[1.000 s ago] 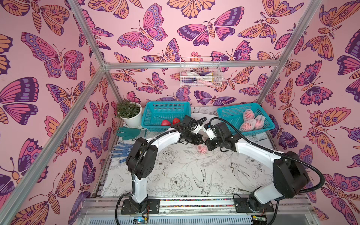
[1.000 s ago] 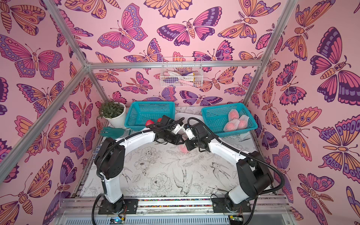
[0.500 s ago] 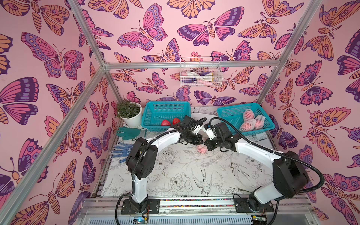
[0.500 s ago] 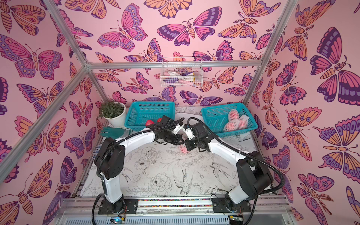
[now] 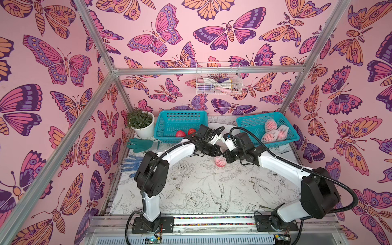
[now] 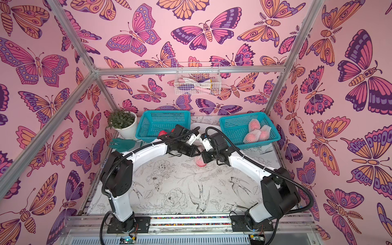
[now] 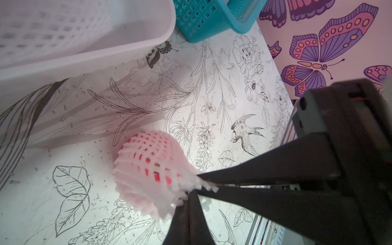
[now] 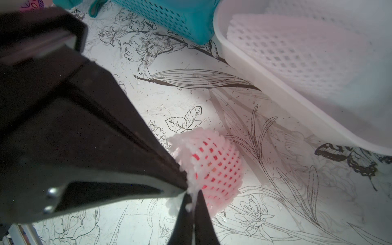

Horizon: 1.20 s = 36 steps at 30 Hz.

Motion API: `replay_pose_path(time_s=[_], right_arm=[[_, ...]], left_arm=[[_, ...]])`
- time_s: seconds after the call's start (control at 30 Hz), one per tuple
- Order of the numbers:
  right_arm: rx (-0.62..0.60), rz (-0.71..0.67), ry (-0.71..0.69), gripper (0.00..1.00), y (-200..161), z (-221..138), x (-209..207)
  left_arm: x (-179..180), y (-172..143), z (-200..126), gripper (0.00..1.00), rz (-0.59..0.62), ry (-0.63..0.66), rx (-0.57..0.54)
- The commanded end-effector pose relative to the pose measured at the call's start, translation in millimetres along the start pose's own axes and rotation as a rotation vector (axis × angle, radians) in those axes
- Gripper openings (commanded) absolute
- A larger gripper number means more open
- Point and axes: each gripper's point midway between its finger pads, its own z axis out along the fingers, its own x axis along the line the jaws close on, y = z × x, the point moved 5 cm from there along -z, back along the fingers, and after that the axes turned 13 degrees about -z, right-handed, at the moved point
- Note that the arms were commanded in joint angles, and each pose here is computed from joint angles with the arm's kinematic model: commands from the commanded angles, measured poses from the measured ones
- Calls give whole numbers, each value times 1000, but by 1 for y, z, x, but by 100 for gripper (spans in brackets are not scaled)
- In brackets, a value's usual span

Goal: Remove foam nets from apples
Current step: Remove the foam net from the apple.

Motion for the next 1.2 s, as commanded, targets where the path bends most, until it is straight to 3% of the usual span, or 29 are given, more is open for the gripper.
replay_pose_path(time_s=[0.0,0.2,0.5,0.6,0.67,0.77,1.0,1.17], right_arm=[[-76,-16,5,0,22,-14,6],[-97,-23,-28,0,25,-28,5],[-94,-20,-206,0,25,-55,-12],[-114,-19,-249,0,32,-60,-16],[-116,-29,-299,0,38,-64,-23],[-85,-52,-379,0,49,-70,-37],[28,-152,-510,0,78,-66,-79],[167,-232,-528,0,84,-28,-109]], left_arm=[[-7,1,-11,0,19,-2,-31],[-12,3,-23,0,42,14,-61],[-14,22,-46,1,65,54,-152],[-19,34,-50,22,84,43,-176],[-21,44,-56,48,93,45,-203],[-21,56,-69,65,97,68,-265],[0,55,-92,73,89,137,-323],[25,38,-93,73,38,168,-294]])
